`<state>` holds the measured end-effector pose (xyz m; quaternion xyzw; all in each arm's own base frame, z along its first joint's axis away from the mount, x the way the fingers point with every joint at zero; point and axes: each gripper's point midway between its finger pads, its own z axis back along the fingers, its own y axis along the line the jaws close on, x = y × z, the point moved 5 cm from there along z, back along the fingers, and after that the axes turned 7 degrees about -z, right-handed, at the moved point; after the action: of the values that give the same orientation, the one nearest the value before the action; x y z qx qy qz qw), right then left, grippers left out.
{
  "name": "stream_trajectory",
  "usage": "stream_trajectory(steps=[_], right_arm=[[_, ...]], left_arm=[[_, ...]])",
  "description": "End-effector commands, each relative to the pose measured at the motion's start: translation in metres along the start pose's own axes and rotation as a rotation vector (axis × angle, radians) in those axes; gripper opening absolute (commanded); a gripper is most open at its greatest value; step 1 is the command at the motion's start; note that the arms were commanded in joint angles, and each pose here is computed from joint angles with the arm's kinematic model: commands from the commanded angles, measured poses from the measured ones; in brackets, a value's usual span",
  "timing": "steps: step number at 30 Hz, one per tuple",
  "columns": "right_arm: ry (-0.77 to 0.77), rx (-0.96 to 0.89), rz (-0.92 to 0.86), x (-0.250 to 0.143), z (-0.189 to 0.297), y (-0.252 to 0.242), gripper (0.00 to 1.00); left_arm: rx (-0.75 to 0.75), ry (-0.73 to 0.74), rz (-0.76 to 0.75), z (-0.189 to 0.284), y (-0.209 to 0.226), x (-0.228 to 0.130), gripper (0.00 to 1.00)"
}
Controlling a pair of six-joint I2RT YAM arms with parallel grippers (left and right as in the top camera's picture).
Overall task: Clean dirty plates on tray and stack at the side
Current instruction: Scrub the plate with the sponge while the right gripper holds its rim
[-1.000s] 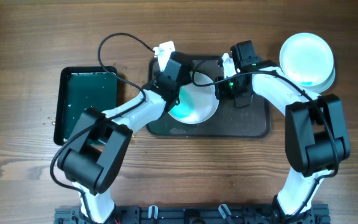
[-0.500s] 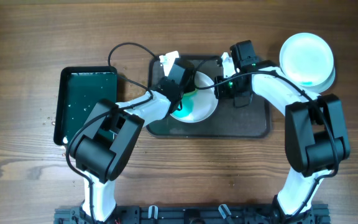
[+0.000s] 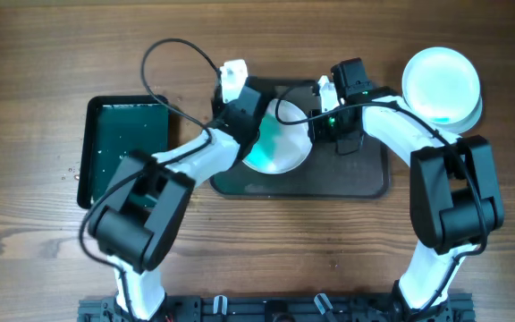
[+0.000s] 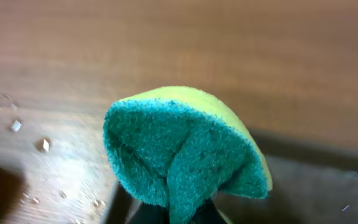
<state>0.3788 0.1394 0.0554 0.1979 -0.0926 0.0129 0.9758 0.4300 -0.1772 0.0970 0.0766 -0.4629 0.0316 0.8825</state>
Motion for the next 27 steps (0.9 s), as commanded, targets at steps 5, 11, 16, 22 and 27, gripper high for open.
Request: stream_trajectory(steps=[5,11,16,22,27], right_arm=[[-0.001,-0.035,0.011,0.001,-0.001,-0.008,0.04],[-0.014,-0.031,0.015,0.003,-0.001,-0.007,0.04],[-0.02,-0.029,0.016,0.004,-0.001,-0.007,0.04],[-0.019,-0.029,0.016,0.004,-0.001,-0.007,0.04],[-0.016,-0.03,0.016,0.004,-0.001,-0.007,0.04]], left_arm=[[-0.245,0.033,0.19,0.022,-0.016,0.024,0.04],[-0.473,0.175,0.252,0.033,-0.043,0.01,0.04],[-0.463,0.258,0.301,0.006,-0.054,-0.026,0.04],[-0.439,0.221,0.309,-0.01,-0.052,-0.03,0.04],[-0.299,0.182,0.203,-0.029,-0.024,-0.034,0.04]])
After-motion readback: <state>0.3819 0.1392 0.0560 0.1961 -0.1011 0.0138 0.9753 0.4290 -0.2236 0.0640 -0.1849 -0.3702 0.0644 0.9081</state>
